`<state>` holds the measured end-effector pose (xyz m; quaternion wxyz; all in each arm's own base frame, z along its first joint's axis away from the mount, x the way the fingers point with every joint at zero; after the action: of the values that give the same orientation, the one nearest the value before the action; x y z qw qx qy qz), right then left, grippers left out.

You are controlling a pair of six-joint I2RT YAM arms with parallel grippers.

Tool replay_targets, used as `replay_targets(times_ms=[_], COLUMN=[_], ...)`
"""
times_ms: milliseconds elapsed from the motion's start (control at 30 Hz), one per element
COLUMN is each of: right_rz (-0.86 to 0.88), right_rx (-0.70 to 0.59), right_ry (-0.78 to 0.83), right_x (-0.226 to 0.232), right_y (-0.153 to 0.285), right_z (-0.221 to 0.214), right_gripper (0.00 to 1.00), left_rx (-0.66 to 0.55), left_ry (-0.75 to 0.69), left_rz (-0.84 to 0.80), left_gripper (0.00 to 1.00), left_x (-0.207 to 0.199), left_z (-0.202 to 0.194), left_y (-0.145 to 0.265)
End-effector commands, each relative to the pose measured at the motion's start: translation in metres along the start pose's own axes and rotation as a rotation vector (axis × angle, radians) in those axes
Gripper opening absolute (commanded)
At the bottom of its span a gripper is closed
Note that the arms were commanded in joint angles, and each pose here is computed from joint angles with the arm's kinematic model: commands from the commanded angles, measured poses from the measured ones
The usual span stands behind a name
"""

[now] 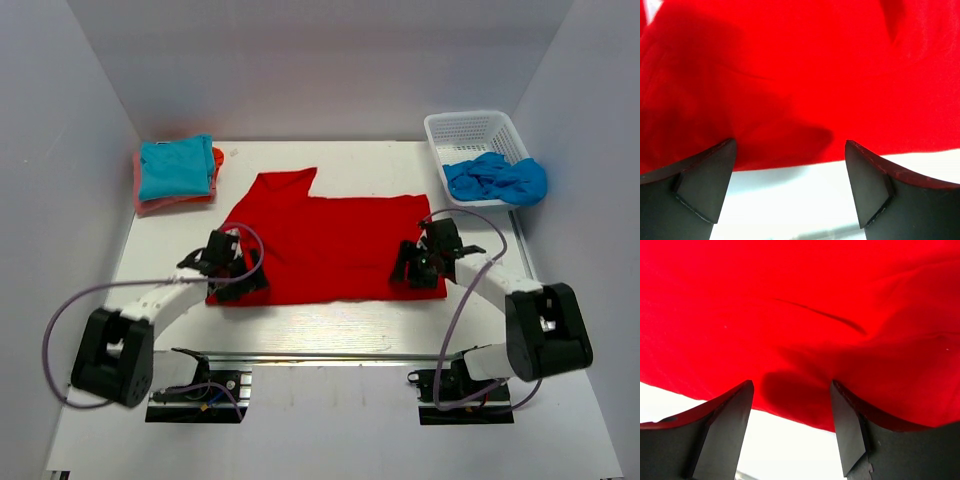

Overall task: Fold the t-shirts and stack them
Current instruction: Fold the flattened tshirt in 1/3 of the way, then grap the side of the flattened tshirt furthest away from the robot with both arms

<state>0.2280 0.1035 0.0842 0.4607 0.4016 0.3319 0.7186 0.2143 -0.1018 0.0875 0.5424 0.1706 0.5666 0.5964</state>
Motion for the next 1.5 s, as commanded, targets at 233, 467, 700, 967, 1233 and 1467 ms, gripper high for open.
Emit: replay_targets(times_ms=[233, 467, 700, 967, 1233, 1467], right_rz=[0.014, -0.177, -0.224, -0.266, -0.288, -0.283], right_rx=[-0.016, -0.245, -0.216, -0.225, -0.200, -0.165], right_ry=[0.144, 0.077, 0.005, -0.031, -0.055, -0.064], right_x=[0.025, 0.023, 0.014, 0.002, -0.008, -0.014], right_y=[0.057, 0.072, 0.043, 0.040, 0.034, 0.022], right_z=[-0.001, 0.096, 0.140, 0.156, 0.161, 0.158], right_gripper=[0.72, 0.82, 0.82, 0.82, 0.82, 0.82], left_rx=[-0.213, -0.356, -0.390, -0.307, -0.266, -0.243], left_ry=[0.023, -0.090, -0.170, -0.178, -0.176, -0.165], left_rz=[-0.133, -0.141, -0.103, -0.105, -0.148, -0.242], left_gripper=[1.00, 1.00, 1.00, 0.96, 0.90, 0.81], left_x=[-0.027, -0.084, -0.120, -0.118, -0.116, -0.120], left_z=[0.020, 0.105, 0.167, 0.208, 0.225, 0.224], left_y=[0.110, 0.080, 0.022, -0.053, -0.098, -0.107])
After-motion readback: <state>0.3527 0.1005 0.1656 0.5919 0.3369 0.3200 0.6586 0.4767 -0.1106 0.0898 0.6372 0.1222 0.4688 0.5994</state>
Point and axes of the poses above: each gripper's point midway between its finger pads, its own y axis back along the fingers, its own x axis along the line the jaws close on, z = x × y, the point moved 7 cm from there along y, back along the fingers, and after that the axes turned 15 degrees about y, right-handed, at the moved point
